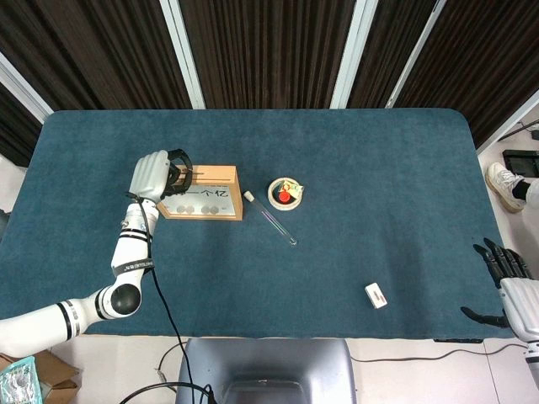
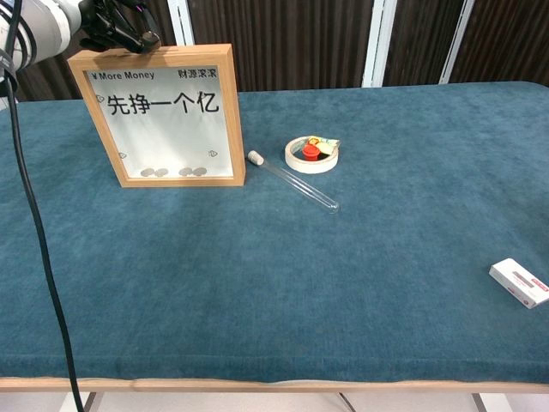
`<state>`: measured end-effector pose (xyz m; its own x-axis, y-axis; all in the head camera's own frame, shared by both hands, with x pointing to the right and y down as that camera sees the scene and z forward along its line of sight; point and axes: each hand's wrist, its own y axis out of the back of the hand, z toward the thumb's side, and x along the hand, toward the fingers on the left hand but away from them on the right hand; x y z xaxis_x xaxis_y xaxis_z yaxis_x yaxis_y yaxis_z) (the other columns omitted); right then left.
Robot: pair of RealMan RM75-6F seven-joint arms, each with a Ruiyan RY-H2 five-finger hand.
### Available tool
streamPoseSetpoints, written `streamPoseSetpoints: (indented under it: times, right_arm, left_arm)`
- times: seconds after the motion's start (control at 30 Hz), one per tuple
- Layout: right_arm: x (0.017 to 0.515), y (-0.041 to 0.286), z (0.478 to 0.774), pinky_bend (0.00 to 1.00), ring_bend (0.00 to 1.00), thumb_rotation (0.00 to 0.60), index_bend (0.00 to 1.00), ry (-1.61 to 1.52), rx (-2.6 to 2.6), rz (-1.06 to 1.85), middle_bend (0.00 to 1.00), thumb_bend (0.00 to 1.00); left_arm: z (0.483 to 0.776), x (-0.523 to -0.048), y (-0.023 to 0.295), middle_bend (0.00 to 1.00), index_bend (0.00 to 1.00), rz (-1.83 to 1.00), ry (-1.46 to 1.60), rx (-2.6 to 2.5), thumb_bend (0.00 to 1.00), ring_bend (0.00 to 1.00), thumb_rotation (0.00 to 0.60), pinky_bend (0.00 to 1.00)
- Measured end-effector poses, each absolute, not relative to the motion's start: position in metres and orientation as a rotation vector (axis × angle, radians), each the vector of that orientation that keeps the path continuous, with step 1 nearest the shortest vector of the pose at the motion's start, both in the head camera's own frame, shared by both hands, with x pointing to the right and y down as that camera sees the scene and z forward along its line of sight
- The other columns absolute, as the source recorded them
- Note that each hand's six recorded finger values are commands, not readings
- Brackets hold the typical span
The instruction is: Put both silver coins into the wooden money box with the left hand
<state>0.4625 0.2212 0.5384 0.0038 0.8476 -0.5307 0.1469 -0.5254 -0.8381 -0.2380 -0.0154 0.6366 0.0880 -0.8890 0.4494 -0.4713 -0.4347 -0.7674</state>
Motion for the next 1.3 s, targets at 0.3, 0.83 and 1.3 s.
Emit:
streamPoseSetpoints:
  times: [0.3,0.83,1.3]
  right_arm:
    - [0.463,0.221,0.538,0.0,0.0,0.6,0.0,-1.027,-1.709,1.571,0.0,0.11]
    - [0.463,0.221,0.538,0.0,0.0,0.6,0.0,-1.028,-1.708,1.573,0.0,0.11]
    - [0.456,0.223,0.542,0.0,0.0,0.6,0.0,-0.995,-1.715,1.569,0.0,0.11]
  left_arm:
    - [0.641,-0.24,-0.014,1.0,0.61,-1.321,1.331,-1.948,0.51,1.0,0.6,1.0]
    - [0.639,-0.238,-0.012,1.0,0.38,-1.294,1.309,-1.929,0.46,1.0,0.6,1.0]
    - [0.594,-0.261,0.048,0.27,0.13,-1.09,1.123,-1.843,0.41,0.22,0.6,0.26]
